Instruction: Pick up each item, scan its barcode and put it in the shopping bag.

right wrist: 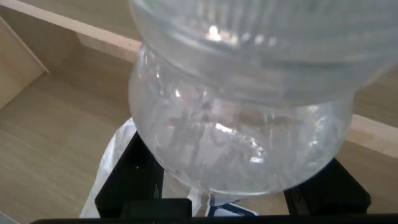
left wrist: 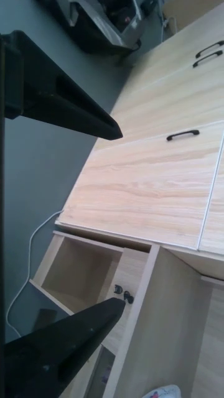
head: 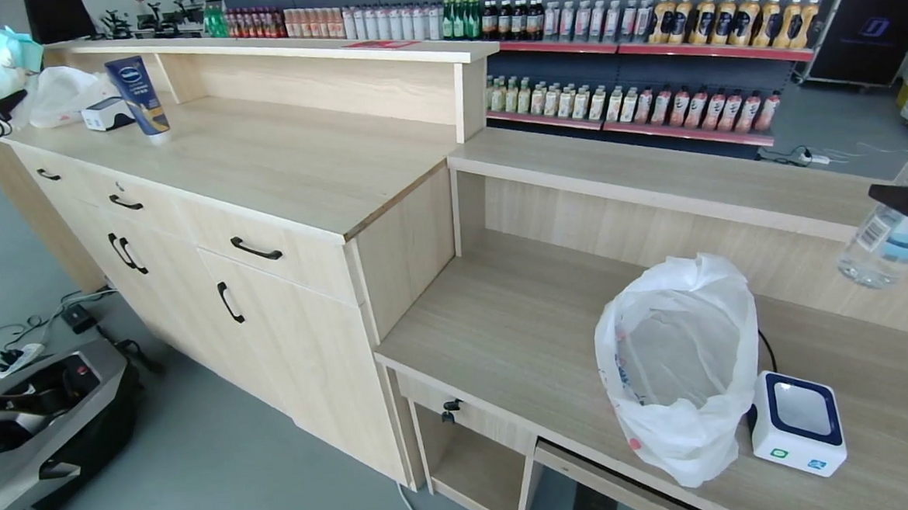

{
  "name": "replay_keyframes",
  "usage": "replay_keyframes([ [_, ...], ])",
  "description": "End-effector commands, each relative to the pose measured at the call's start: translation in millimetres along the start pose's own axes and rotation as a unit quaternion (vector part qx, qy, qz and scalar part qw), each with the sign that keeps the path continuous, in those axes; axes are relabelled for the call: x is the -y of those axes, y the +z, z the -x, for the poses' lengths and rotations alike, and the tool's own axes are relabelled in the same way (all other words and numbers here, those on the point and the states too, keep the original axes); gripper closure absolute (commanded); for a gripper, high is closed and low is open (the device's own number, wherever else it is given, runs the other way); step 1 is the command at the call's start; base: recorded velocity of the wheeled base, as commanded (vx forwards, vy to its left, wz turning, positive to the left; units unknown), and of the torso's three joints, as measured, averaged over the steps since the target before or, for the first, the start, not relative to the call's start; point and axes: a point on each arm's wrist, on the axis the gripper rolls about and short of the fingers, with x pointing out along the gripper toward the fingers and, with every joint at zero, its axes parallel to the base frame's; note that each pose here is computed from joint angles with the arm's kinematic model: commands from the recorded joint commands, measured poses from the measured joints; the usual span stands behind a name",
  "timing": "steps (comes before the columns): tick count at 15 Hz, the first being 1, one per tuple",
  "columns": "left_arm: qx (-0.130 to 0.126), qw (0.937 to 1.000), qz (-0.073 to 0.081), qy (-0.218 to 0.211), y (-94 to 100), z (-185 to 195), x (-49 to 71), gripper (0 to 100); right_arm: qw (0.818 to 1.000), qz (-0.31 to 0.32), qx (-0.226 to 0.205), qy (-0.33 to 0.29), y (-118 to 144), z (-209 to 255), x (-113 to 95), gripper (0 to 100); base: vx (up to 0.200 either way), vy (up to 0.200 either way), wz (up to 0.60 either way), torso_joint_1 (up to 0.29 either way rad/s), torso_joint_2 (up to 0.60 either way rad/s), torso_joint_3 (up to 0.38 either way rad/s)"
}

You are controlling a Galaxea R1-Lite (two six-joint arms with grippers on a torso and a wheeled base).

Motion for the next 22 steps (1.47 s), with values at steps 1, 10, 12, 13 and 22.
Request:
replay_keyframes([
  [1,-0.001,1.0,0.0,0.0,0.0,0,0.0,0,0.999,-0.016,-0.024,0.026,-24,-43,-10,100,0.0,0.0,0.0,0.0,0.0,0.0],
  [10,-0.001,1.0,0.0,0.0,0.0,0,0.0,0,0.993,-0.024,-0.1,0.061,-108,-117,-33,100,0.0,0.0,0.0,0.0,0.0,0.0],
  [12,-0.001,1.0,0.0,0.0,0.0,0,0.0,0,0.994,-0.015,-0.095,0.061,-120,-127,-34,100,0.0,0.0,0.0,0.0,0.0,0.0],
  [13,-0.001,1.0,0.0,0.001,0.0,0,0.0,0,0.994,-0.014,-0.091,0.062,-126,-132,-35,100,0.0,0.0,0.0,0.0,0.0,0.0],
  [22,-0.001,1.0,0.0,0.0,0.0,0,0.0,0,0.995,-0.003,-0.063,0.081,-162,-160,-54,100,0.0,0.0,0.0,0.0,0.0,0.0],
])
